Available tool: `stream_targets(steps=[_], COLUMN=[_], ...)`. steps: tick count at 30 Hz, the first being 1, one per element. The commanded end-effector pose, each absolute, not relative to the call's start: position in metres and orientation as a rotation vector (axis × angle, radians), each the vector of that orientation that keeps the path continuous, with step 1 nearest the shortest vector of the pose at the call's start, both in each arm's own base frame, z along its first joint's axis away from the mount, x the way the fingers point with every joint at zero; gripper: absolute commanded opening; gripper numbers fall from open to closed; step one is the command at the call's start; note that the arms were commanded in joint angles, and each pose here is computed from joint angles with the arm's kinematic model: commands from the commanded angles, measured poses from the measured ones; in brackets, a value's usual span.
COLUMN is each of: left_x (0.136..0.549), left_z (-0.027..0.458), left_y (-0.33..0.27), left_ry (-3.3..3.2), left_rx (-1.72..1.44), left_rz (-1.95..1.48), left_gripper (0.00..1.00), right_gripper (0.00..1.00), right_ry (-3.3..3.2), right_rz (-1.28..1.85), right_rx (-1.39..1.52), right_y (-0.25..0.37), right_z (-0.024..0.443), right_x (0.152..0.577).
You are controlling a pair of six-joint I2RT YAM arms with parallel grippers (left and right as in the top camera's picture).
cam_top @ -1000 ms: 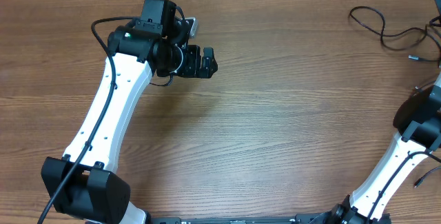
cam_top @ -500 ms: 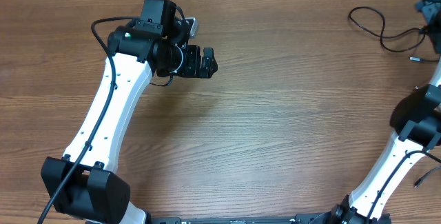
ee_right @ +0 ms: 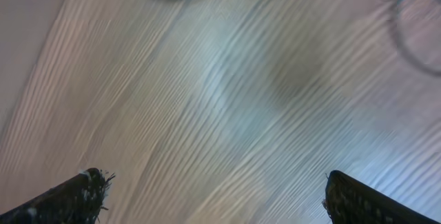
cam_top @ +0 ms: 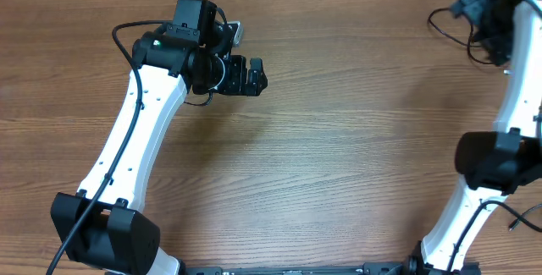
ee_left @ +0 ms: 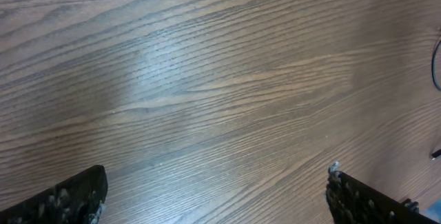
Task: Untangle cables
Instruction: 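Carry the cable to the far right edge and release it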
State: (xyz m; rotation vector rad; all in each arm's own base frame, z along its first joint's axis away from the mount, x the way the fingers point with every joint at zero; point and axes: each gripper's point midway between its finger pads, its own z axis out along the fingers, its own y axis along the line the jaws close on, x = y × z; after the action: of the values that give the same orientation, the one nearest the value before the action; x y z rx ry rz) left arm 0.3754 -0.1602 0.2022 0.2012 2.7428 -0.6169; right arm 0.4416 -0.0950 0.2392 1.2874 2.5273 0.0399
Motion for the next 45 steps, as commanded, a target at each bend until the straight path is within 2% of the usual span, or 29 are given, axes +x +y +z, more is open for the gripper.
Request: stream_targets(steps=[1, 8, 13, 45], left_x=[0.379, 0.379, 0.379, 0.379], left_z=[0.203, 0.203, 0.203, 0.203], left_y=[-0.161, -0.161, -0.161, -0.161], left_ry=[2.737, 2.737, 2.737, 2.737], left_rx=[0.21, 0.21, 0.21, 0.21], left_rz=[-0.608, -0.608, -0.608, -0.608], left_gripper=[1.0, 1.0, 1.0, 1.0], right_gripper=[1.0, 1.0, 1.0, 1.0], right_ry=[2.604, 2.714, 2.727, 2.725], right_rz=[0.135, 0.245, 0.254, 0.255], right_rx=[1.103, 0.893, 0.843, 0.838], right_y=[-0.057, 0.007, 0.023, 0.025], right_z=[0.247, 0.245, 0.245, 0.245], right_x=[0.447, 0.45, 0.451, 0.452])
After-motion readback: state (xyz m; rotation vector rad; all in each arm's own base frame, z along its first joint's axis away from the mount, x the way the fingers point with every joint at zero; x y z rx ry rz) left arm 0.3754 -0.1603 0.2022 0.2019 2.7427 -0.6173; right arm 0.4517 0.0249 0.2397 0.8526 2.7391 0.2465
